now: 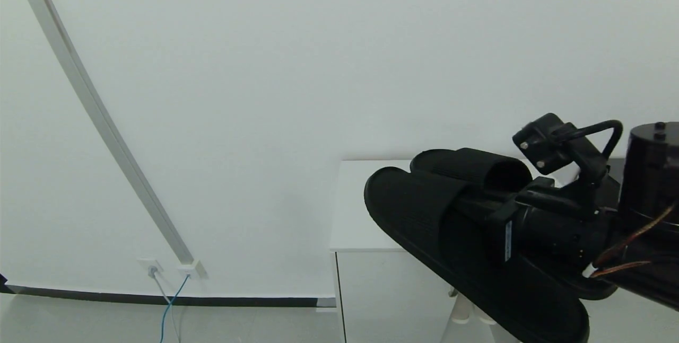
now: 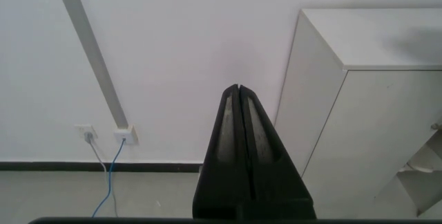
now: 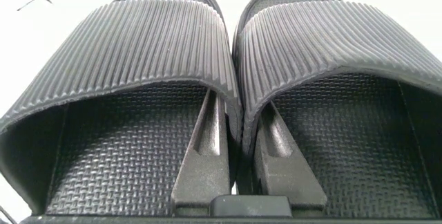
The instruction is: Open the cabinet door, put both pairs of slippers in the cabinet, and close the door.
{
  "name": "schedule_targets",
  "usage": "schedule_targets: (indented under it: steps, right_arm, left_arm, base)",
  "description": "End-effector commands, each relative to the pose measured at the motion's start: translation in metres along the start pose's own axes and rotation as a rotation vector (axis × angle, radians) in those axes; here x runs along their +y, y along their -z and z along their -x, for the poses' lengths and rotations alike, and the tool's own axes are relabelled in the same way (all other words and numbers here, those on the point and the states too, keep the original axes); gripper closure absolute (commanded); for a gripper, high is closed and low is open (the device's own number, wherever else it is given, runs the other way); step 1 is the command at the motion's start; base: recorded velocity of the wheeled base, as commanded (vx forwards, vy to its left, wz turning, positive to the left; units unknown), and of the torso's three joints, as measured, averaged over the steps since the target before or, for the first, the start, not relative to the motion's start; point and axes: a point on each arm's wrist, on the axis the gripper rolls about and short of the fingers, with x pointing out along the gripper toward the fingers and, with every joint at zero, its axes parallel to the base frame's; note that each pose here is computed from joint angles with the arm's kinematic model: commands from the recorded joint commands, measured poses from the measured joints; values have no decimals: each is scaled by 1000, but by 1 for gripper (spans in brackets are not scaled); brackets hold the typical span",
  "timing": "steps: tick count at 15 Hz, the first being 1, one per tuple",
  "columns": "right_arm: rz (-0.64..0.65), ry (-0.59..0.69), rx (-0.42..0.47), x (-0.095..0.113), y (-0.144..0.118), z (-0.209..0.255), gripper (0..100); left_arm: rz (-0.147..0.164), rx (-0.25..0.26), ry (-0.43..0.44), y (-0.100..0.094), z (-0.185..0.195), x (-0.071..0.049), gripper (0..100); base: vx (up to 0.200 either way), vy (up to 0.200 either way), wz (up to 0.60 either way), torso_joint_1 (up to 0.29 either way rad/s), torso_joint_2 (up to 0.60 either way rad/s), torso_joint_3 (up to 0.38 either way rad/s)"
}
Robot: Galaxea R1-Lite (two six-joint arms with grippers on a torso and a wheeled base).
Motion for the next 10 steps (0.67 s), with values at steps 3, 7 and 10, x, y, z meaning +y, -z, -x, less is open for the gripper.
schedule_targets:
  steps: [3,7,10]
  right_arm:
    - [52,-83,-85,2,13,4,100]
    - [54,-82,-78,2,15,3,100]
    - [52,-87,-69,3,17,0,100]
  left_arm:
    - [0,1,0,0,0,0,100]
    - [0,1,0,0,0,0,100]
    - [0,1,-3,0,0,0,100]
  base:
    - [0,0,0,0,0,0]
    - [0,0,0,0,0,0]
    - [-200,0,0,1,5,4]
